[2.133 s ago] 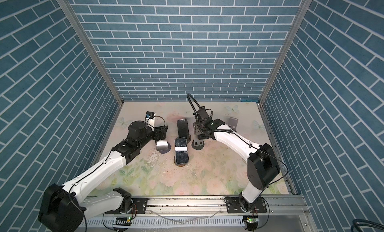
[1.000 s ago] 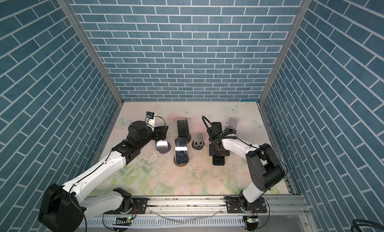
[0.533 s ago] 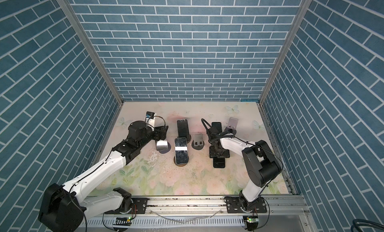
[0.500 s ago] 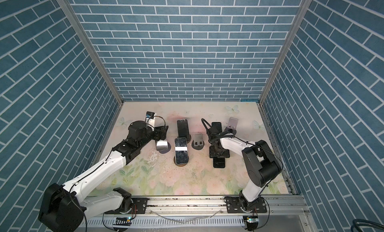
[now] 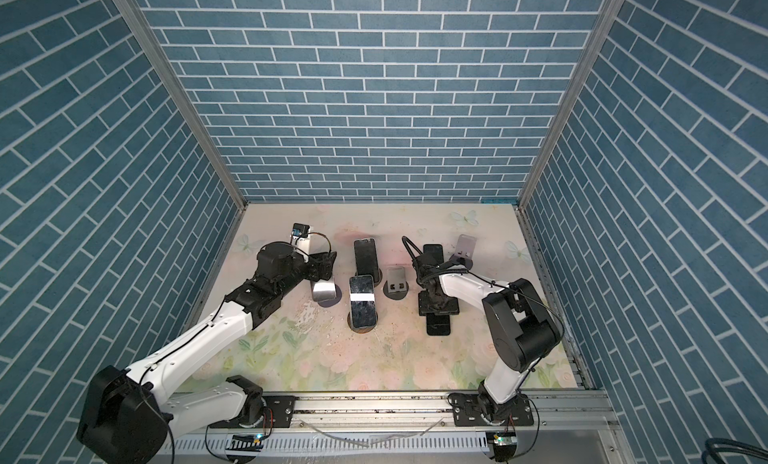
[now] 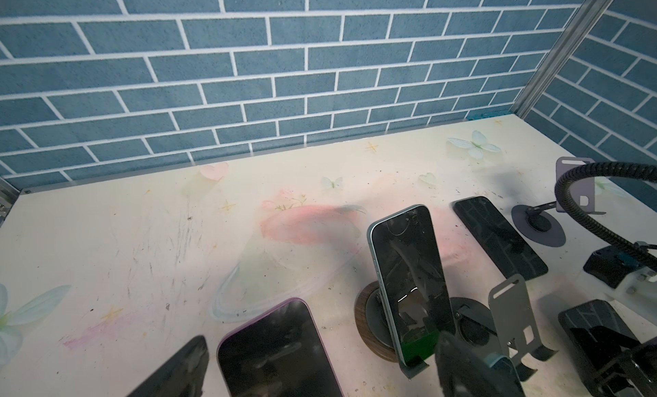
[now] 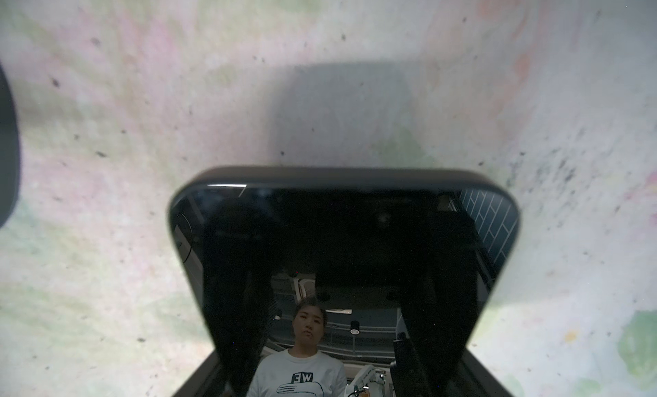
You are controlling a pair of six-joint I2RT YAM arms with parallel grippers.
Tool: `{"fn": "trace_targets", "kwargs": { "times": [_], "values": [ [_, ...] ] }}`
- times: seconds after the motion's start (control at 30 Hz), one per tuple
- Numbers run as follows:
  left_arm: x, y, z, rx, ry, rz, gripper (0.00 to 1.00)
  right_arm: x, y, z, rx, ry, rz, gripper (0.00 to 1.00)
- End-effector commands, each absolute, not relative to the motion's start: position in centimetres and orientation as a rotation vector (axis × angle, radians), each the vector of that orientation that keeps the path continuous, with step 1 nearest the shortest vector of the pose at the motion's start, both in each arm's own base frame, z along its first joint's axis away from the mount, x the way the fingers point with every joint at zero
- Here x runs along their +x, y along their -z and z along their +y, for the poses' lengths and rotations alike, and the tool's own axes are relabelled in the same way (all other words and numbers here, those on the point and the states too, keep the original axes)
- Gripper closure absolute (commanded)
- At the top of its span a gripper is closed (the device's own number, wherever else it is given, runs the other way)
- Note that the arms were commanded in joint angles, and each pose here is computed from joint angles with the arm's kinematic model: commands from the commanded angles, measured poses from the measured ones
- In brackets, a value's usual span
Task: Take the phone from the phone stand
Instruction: 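Lower the held phone flat onto the table nearer the robot, then open the right gripper and release the phone on the table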
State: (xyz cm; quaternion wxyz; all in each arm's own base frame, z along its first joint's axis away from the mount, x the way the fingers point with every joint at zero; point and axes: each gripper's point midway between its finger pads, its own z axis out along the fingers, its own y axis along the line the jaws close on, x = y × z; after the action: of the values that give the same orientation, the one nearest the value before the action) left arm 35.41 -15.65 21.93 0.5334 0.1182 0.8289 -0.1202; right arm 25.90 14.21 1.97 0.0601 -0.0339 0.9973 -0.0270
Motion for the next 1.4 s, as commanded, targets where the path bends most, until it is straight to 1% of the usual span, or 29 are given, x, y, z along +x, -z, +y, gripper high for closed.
{"fn": "trace_targets", "kwargs": {
  "times": [0.0,0.37,0.63,1.13,1.37],
  "values": [
    [35.5,-21.3,-15.8,0.295,0.278,1.981,0.0,25.2,-1.0,13.4,-0.127,0.159,3.066,0.34],
    [35.5,-21.1,-15.8,0.298,0.277,1.986,0.0,24.8,-0.5,13.3,-0.114,0.163,3.082,0.29],
    [35.6,-20.9,-15.9,0.298,0.276,1.992,0.0,24.9,-0.4,13.2,-0.107,0.172,3.082,0.24],
    [35.5,-20.4,-15.7,0.3,0.262,2.003,0.0,25.0,-0.3,13.3,-0.107,0.178,3.086,0.19],
    [35.6,-20.2,-15.7,0.301,0.26,2.008,0.0,26.1,-1.2,14.0,-0.109,0.145,3.056,0.17]
  ]
}}
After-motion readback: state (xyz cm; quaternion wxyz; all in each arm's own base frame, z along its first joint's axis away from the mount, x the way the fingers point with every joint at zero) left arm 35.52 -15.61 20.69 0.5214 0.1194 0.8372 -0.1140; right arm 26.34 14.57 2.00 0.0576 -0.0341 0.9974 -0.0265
